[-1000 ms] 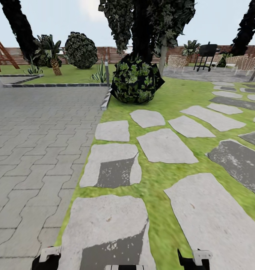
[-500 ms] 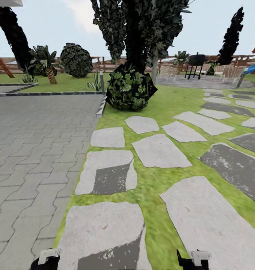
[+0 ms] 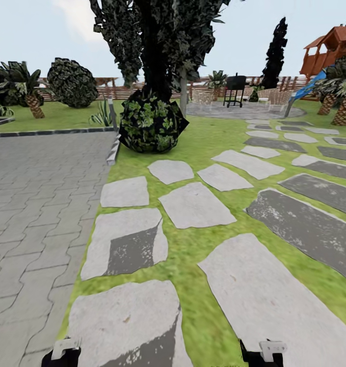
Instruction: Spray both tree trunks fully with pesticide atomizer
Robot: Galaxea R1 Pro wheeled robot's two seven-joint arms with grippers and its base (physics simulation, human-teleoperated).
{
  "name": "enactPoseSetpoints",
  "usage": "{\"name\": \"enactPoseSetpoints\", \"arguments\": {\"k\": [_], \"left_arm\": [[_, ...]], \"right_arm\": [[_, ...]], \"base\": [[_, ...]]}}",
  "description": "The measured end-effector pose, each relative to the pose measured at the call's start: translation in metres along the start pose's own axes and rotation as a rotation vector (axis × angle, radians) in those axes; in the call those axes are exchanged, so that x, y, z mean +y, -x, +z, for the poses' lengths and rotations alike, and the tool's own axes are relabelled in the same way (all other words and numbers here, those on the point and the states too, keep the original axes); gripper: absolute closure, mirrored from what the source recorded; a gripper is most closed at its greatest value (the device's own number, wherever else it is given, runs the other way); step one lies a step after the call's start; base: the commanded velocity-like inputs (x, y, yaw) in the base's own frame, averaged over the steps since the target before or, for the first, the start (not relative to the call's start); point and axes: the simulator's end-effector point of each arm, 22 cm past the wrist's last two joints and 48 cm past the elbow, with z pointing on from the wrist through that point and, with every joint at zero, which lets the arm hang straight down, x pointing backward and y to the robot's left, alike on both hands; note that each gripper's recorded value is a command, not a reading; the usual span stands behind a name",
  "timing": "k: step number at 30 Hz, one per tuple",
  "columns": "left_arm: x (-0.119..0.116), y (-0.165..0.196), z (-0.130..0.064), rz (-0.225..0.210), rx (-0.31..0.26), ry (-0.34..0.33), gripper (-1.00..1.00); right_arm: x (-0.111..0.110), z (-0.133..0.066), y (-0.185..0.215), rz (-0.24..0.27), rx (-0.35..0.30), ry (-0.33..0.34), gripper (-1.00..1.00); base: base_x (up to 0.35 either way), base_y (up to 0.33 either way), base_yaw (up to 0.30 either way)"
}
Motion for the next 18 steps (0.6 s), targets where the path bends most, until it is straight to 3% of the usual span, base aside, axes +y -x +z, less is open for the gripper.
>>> {"name": "enactPoseSetpoints", "arguments": {"k": [18], "left_arm": [[0.005, 0.03, -0.021, -0.019, 0.0, 0.01, 1.0]], "right_arm": [[-0.003, -0.016, 0.033, 0.0, 0.0, 0.0, -1.0]], "base": [[0.0, 0.0, -0.3]]}}
